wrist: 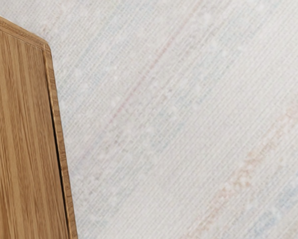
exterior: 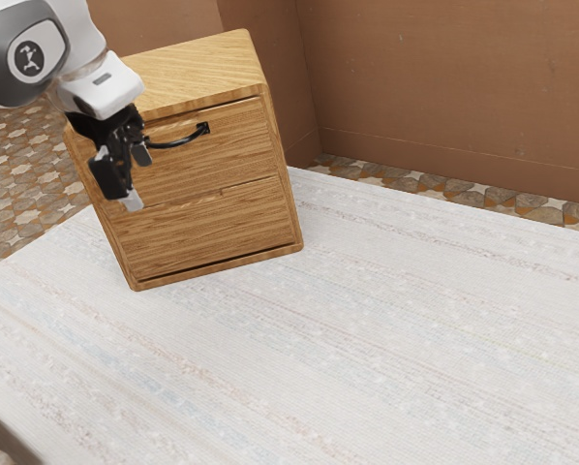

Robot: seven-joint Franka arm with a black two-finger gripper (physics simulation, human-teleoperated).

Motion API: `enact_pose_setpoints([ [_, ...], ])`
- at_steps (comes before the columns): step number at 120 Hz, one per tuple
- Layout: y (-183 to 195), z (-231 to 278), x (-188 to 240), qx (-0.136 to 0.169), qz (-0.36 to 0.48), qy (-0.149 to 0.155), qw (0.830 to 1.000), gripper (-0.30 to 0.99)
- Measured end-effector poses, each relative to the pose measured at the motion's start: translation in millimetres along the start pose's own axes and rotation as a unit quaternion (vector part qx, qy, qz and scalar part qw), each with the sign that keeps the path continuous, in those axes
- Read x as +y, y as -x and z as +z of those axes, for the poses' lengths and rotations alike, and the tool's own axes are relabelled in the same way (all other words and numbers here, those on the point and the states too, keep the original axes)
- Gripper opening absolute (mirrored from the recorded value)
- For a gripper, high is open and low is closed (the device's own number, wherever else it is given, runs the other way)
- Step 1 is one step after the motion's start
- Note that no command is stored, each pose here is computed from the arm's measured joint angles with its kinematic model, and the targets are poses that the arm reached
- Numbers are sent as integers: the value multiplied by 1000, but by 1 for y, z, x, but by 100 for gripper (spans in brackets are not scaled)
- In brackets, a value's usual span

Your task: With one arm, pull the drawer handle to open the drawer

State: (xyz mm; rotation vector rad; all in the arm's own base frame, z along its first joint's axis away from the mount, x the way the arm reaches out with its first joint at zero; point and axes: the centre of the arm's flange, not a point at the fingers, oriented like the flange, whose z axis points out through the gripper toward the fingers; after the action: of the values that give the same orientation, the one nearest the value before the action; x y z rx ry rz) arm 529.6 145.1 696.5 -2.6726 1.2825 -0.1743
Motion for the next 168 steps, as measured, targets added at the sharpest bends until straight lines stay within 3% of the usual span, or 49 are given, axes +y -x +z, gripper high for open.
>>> enact_pose_setpoints([
  [26,-85,-12,37,45,110,-20,993,69],
  [44,-107,-16,50,56,148,-26,987,69],
  [51,-108,-18,42,59,150,-31,986,69],
  [59,-124,-31,-7,75,147,-51,985,69],
  [70,-113,-2,-53,70,132,-35,988,69],
  [103,-87,21,-68,45,131,6,990,69],
  [128,-56,26,-77,-6,76,14,997,69],
  [146,-62,24,-75,-11,49,4,999,69],
  [168,-43,27,-80,-20,-15,19,999,69],
])
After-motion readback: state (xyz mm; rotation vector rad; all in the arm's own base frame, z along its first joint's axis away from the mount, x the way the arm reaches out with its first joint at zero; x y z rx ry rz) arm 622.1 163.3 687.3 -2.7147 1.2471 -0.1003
